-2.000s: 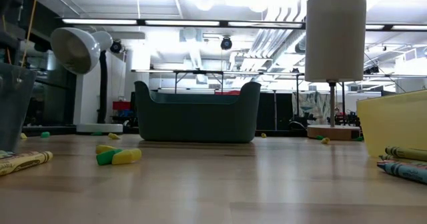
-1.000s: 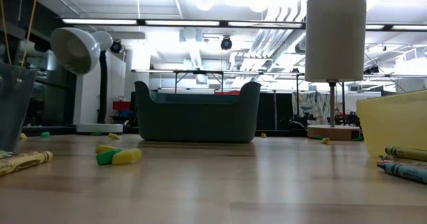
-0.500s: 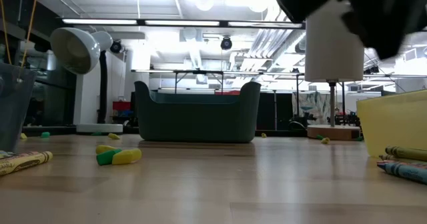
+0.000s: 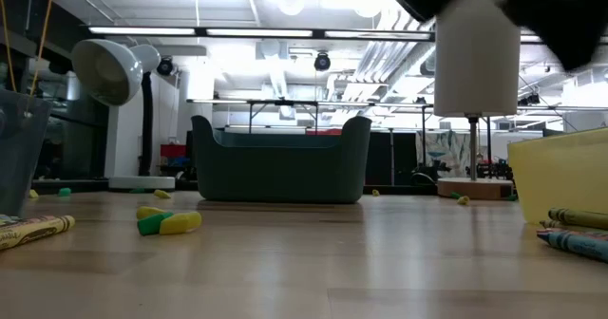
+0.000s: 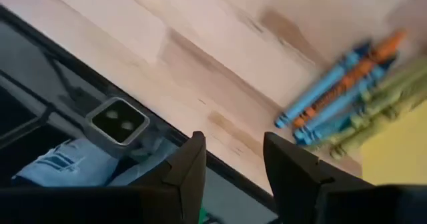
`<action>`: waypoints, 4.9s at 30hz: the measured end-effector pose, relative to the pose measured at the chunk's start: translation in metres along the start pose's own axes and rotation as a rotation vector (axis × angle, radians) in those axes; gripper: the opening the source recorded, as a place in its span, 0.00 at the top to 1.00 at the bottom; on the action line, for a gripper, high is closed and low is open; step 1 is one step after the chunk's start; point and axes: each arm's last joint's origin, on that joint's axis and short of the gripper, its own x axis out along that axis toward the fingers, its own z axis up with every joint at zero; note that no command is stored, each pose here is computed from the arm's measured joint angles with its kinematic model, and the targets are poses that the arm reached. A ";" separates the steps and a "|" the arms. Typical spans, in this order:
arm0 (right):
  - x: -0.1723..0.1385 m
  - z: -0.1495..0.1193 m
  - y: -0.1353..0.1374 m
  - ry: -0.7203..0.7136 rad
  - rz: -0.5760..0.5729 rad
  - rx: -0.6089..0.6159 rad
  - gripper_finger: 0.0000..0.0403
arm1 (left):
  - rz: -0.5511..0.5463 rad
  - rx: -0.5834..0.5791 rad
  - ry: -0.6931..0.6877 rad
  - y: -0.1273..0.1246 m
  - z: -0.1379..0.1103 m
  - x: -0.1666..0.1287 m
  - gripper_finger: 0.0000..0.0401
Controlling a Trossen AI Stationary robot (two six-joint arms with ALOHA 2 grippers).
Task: Sort crayons
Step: Put the blue crayon into the yellow bin
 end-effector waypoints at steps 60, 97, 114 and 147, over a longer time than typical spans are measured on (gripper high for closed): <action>0.082 0.026 -0.006 0.001 -0.385 0.224 0.69 | -0.030 0.050 0.043 0.000 -0.002 0.000 0.43; -0.228 -0.017 -0.004 -0.944 -0.121 -0.728 1.00 | -0.180 -0.044 -0.446 -0.018 0.019 0.020 0.43; -0.180 0.002 -0.084 -1.163 0.551 -0.760 1.00 | -0.249 -0.119 -0.560 -0.015 0.028 0.051 0.43; -0.072 -0.079 -0.214 -0.162 0.006 0.135 1.00 | -0.166 -0.129 -0.566 -0.002 0.035 0.063 0.43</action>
